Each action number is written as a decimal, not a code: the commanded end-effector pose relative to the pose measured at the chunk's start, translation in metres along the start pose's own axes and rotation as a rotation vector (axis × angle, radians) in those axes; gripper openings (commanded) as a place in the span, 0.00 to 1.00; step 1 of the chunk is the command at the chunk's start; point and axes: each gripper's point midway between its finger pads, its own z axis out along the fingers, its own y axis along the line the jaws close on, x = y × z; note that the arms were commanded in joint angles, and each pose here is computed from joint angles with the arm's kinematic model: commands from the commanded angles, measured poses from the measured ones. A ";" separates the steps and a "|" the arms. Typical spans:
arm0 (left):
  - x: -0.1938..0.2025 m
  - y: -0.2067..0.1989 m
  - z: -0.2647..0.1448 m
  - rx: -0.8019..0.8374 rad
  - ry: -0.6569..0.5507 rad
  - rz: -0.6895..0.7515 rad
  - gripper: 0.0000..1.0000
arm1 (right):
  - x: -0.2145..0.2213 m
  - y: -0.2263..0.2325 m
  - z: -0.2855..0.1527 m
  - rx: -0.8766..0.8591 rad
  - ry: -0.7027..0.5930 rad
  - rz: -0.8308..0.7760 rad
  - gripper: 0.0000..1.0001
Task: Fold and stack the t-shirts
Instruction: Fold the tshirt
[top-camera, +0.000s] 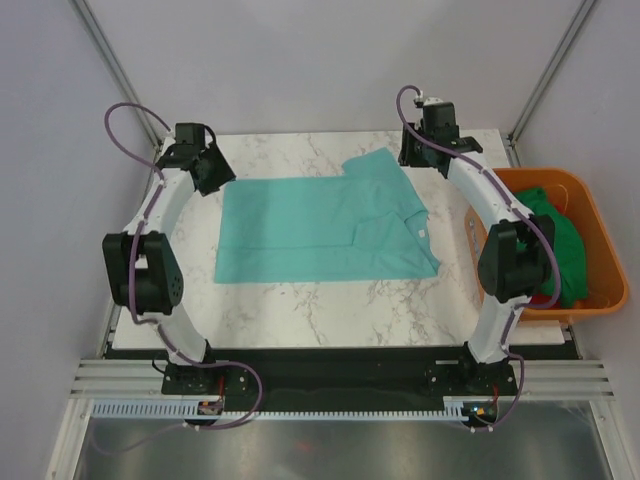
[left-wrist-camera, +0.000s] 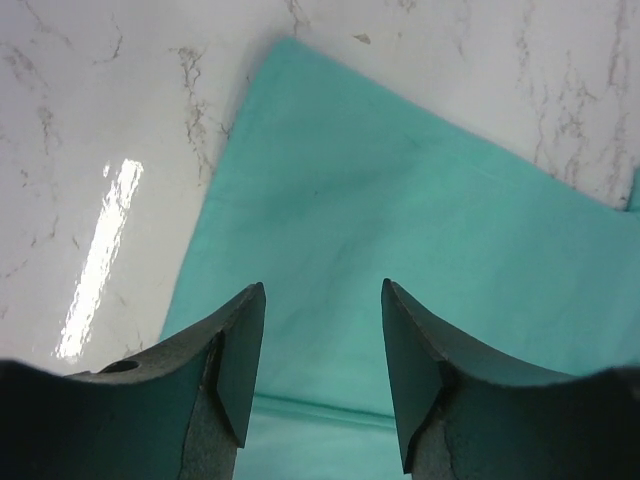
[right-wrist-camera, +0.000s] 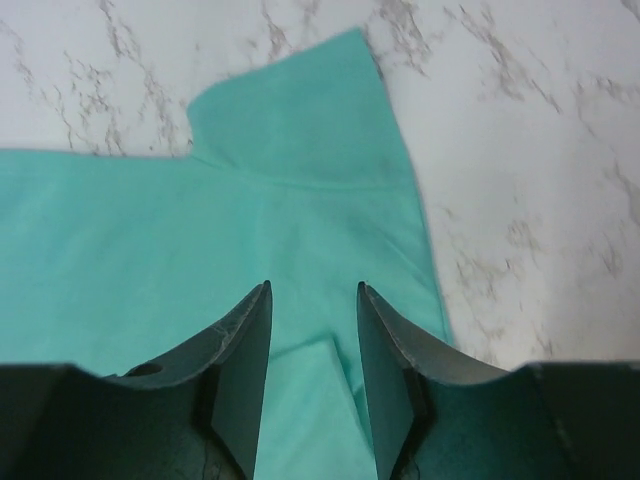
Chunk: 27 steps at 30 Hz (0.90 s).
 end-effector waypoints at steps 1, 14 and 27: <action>-0.012 0.013 0.034 0.028 0.047 0.037 0.57 | -0.041 0.019 0.028 -0.112 -0.097 -0.077 0.48; -0.018 0.021 0.128 0.035 0.119 0.082 0.55 | -0.057 -0.001 0.156 -0.295 -0.159 0.030 0.47; -0.011 0.030 0.167 0.044 0.154 0.097 0.50 | -0.018 -0.010 0.232 -0.346 -0.173 0.077 0.47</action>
